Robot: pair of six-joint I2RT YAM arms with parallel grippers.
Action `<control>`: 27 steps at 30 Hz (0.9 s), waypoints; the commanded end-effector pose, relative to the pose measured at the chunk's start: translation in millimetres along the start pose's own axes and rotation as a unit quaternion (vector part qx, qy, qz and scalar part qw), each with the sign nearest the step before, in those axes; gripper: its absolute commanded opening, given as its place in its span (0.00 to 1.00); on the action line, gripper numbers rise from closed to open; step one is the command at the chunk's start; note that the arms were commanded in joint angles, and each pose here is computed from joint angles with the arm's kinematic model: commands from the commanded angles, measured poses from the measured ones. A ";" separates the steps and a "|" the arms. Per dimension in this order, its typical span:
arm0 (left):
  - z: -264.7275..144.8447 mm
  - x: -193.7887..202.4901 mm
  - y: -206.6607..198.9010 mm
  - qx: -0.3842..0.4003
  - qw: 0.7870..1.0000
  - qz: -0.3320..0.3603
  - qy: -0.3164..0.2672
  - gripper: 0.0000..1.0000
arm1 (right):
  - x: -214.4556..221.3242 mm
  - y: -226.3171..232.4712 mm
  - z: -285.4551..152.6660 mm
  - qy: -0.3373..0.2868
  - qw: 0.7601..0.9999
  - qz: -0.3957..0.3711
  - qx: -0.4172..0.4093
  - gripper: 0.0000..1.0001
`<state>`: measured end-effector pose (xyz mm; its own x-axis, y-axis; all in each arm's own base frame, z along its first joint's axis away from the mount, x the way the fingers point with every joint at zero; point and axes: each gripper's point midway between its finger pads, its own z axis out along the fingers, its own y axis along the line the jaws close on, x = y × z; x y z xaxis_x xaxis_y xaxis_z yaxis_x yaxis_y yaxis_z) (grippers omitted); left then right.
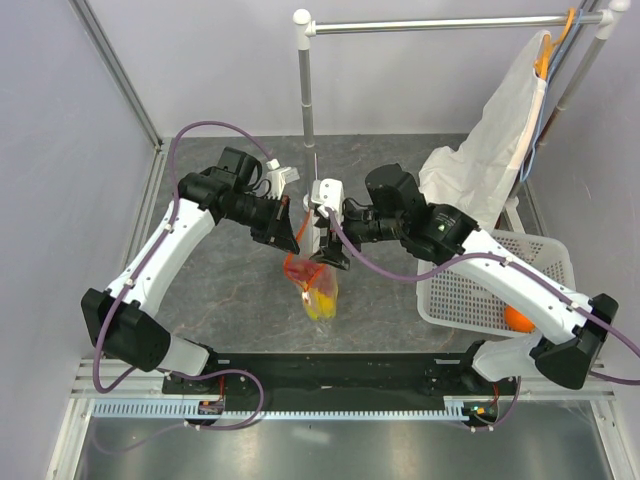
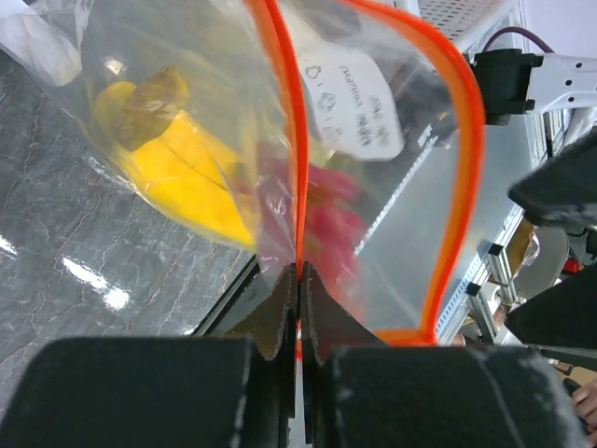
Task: Place the food in the zip-top bag and seal the zipper
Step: Place the fake fruit in the zipper food storage bag, then pick up the fake fruit from the bin.
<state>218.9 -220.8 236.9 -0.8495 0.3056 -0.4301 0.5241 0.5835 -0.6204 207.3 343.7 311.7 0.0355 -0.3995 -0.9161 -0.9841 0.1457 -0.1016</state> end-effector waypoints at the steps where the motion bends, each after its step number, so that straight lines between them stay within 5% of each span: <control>1: -8.9 -8.7 -12.4 0.011 0.999 0.029 -0.018 0.02 | -26.0 -9.2 -20.5 -0.018 0.999 -0.014 0.039 0.85; 5: -9.7 -8.2 -10.1 0.003 0.999 0.034 -0.019 0.02 | -11.2 -5.5 -57.0 0.024 0.997 -0.016 0.075 0.90; 9: -8.2 -8.2 -9.9 0.006 0.999 0.036 -0.018 0.02 | 54.9 -3.0 -93.1 0.150 0.983 -0.014 0.107 0.90; 14: -4.3 -10.0 -7.5 0.009 0.999 0.034 -0.016 0.02 | 162.4 4.7 -141.2 0.321 0.939 0.001 0.123 0.88; 19: -1.9 -13.3 -6.8 0.012 0.999 0.033 -0.016 0.02 | 261.6 -2.5 -192.3 0.464 0.868 0.076 0.160 0.87; 23: -0.5 -10.3 -6.7 0.016 0.999 0.031 -0.014 0.02 | 302.9 -21.1 -231.1 0.498 0.828 0.187 0.177 0.83; 27: 0.6 -5.9 -4.2 0.013 0.999 0.033 -0.012 0.02 | 324.8 -26.6 -259.1 0.514 0.815 0.193 0.186 0.83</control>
<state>221.2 -222.2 235.7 -0.8501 0.3066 -0.4282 0.5234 0.5821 -0.6223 203.4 4.9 116.9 -0.6498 -0.7439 -0.1563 -0.7313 0.6679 -0.1381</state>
